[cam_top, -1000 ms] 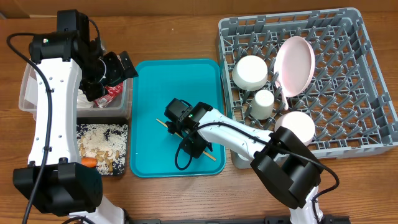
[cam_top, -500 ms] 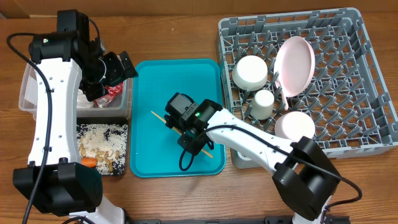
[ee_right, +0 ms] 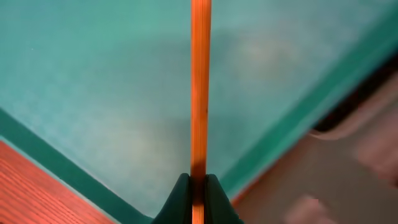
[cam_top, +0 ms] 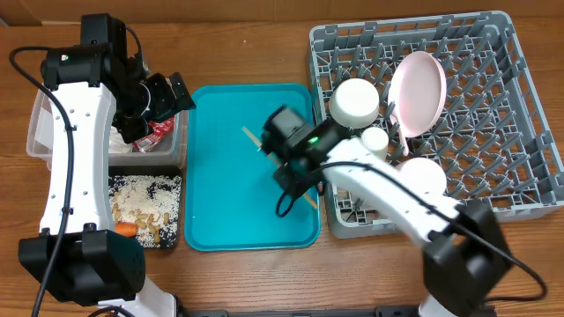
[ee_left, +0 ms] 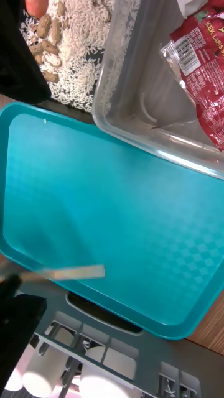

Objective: Sort waste into correct bins and load items into the dishwasher

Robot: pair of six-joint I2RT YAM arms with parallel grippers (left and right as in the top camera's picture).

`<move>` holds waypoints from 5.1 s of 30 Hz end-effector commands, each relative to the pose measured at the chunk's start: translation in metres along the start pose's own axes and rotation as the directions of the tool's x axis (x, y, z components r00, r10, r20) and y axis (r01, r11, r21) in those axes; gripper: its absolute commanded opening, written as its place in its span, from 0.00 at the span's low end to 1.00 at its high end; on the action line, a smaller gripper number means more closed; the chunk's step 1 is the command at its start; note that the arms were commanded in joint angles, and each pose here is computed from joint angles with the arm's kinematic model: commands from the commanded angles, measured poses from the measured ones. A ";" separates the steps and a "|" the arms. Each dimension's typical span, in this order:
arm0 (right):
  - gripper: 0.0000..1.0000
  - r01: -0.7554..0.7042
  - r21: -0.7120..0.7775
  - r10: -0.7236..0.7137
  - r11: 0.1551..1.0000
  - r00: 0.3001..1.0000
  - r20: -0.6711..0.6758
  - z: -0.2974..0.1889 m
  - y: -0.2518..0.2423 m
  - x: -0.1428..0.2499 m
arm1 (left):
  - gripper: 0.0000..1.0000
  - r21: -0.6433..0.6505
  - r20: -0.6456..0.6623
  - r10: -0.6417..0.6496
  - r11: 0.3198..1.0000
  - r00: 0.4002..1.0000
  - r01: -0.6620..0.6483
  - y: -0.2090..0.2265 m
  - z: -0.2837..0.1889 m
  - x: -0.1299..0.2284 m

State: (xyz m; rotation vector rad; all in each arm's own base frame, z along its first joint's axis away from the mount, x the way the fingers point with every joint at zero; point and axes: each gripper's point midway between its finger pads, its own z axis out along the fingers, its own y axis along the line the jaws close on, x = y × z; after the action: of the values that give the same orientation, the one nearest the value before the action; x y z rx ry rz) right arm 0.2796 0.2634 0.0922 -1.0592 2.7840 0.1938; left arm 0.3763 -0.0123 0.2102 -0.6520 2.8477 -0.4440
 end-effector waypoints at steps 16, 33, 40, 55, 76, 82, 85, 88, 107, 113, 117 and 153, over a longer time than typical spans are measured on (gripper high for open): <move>0.04 -0.409 0.116 0.376 0.905 0.897 0.232 -0.107 -0.152 0.029 | 1.00 0.017 0.010 0.006 1.000 1.000 -0.006 -0.006 -0.003 -0.002; 0.08 -0.515 0.196 0.475 0.835 0.852 0.219 -0.070 -0.224 0.059 | 1.00 0.017 0.010 0.006 1.000 1.000 -0.006 -0.006 -0.003 -0.002; 0.56 -0.514 0.197 0.486 0.835 0.857 0.173 -0.054 -0.225 0.062 | 1.00 0.017 0.010 0.006 1.000 1.000 -0.006 -0.006 -0.003 -0.002; 0.75 -0.491 0.009 0.453 0.871 0.810 0.372 -0.148 -0.188 0.028 | 1.00 0.017 0.010 0.006 1.000 1.000 -0.006 -0.006 -0.003 -0.003; 1.00 -0.379 -0.117 0.379 0.918 0.748 0.545 -0.217 -0.147 0.019 | 1.00 0.017 0.010 0.006 1.000 1.000 -0.006 -0.006 -0.003 -0.002; 1.00 -0.379 -0.117 0.379 0.918 0.748 0.545 -0.217 -0.147 0.019 | 1.00 0.017 0.010 0.006 1.000 1.000 -0.006 -0.006 -0.003 -0.002; 1.00 -0.379 -0.117 0.379 0.918 0.748 0.545 -0.217 -0.147 0.019 | 1.00 0.017 0.010 0.006 1.000 1.000 -0.006 -0.006 -0.003 -0.003; 1.00 -0.379 -0.117 0.379 0.918 0.748 0.545 -0.217 -0.147 0.019 | 1.00 0.017 0.010 0.006 1.000 1.000 -0.006 -0.006 -0.003 -0.002; 1.00 -0.385 -0.122 0.389 0.915 0.757 0.525 -0.209 -0.149 0.017 | 1.00 0.017 0.010 0.006 1.000 1.000 -0.006 -0.006 -0.003 -0.003; 1.00 -0.371 -0.111 0.364 0.922 0.734 0.573 -0.229 -0.142 0.022 | 1.00 0.017 0.010 0.006 1.000 1.000 -0.006 -0.006 -0.003 -0.002; 1.00 -0.353 -0.095 0.330 0.931 0.700 0.633 -0.255 -0.132 0.030 | 1.00 0.017 0.010 0.006 1.000 1.000 -0.006 -0.006 -0.003 -0.002; 1.00 -0.342 0.165 -0.136 0.925 0.107 0.985 -0.315 -0.054 0.165 | 1.00 0.017 0.010 0.006 1.000 1.000 -0.006 -0.006 -0.003 -0.002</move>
State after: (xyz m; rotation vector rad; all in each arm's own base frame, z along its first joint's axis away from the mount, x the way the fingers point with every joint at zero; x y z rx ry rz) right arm 0.1600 0.0590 0.3833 -0.2832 1.4716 0.2608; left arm 0.3763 -0.0125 0.2102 -0.6518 2.8477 -0.4451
